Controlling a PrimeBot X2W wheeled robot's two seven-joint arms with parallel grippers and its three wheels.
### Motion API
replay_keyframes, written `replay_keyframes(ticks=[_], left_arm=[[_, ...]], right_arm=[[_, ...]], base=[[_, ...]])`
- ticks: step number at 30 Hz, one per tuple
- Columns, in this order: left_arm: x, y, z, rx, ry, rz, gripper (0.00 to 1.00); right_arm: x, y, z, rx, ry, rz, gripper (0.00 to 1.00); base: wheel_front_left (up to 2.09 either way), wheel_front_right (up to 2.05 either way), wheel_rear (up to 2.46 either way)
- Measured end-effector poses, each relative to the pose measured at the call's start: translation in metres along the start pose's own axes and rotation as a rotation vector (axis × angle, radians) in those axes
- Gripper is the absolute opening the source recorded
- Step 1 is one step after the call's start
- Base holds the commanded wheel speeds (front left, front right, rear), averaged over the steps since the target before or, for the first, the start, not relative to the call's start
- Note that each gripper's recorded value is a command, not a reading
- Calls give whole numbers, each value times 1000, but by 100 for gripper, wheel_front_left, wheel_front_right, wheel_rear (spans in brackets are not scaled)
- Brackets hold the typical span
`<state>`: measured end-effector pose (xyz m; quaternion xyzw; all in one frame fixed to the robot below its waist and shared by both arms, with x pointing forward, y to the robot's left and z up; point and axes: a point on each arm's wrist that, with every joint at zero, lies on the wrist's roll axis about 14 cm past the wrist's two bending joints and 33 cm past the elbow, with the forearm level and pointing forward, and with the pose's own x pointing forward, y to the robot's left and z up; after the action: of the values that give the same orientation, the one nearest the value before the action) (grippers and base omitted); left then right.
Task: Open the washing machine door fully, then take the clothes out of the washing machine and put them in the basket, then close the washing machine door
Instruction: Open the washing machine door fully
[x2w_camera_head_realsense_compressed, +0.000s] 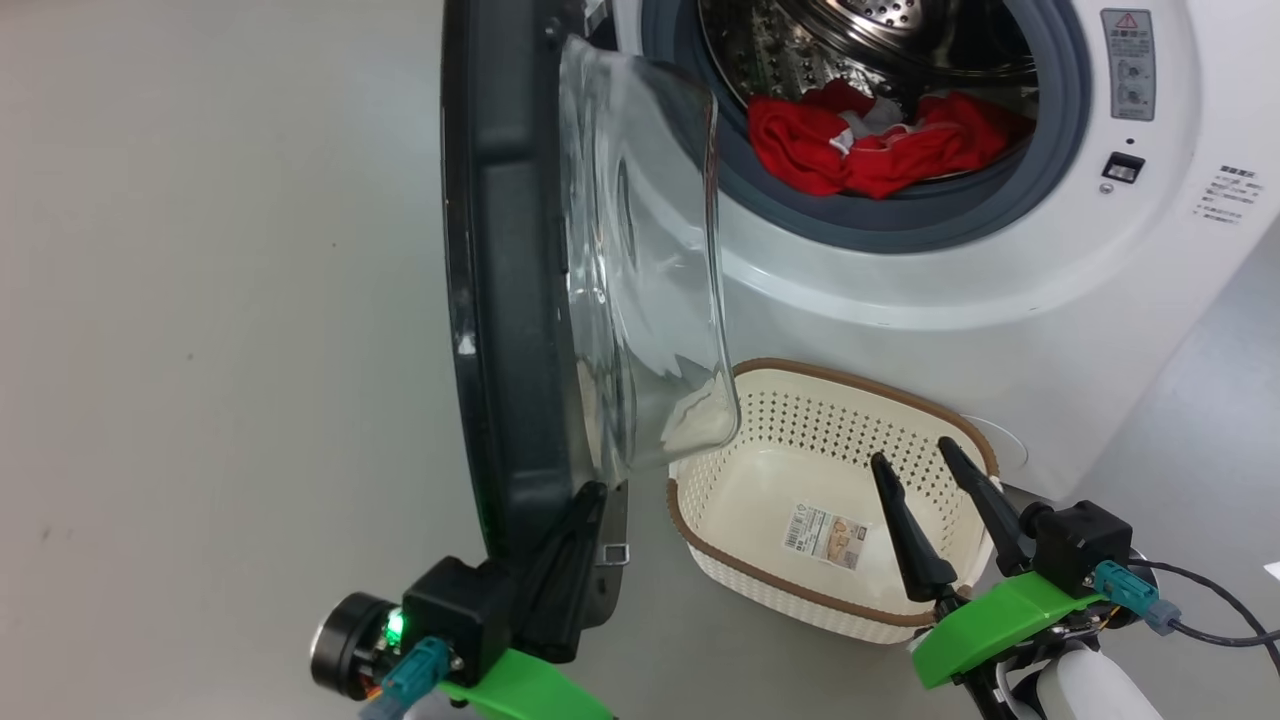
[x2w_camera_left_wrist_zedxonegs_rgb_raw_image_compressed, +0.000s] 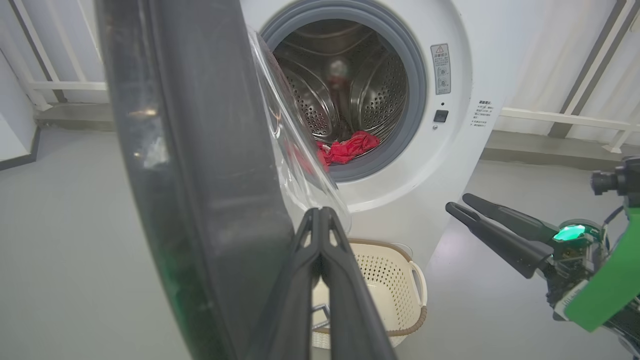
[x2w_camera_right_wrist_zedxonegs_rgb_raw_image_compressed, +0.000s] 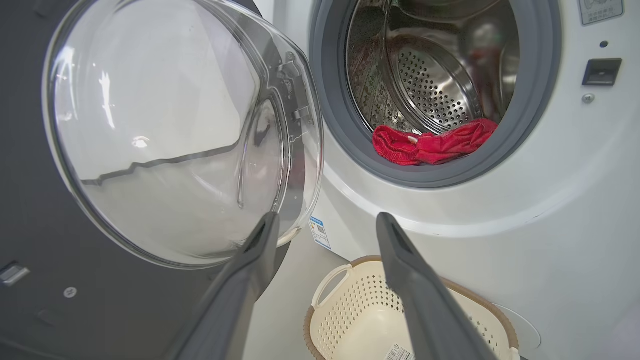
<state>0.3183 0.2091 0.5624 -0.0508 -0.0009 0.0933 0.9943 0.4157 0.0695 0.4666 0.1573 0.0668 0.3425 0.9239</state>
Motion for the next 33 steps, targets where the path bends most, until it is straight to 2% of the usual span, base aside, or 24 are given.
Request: replay_keyframes(ticks=[17, 33], left_arm=[[-14, 87, -4, 57, 4, 291, 0], [-22, 135, -9, 74, -9, 467, 0]], right_arm=[[15, 15, -5, -18, 17, 61, 100], [19, 10, -12, -26, 53, 67, 100]], base=[[0, 0, 0], [0, 0, 0]])
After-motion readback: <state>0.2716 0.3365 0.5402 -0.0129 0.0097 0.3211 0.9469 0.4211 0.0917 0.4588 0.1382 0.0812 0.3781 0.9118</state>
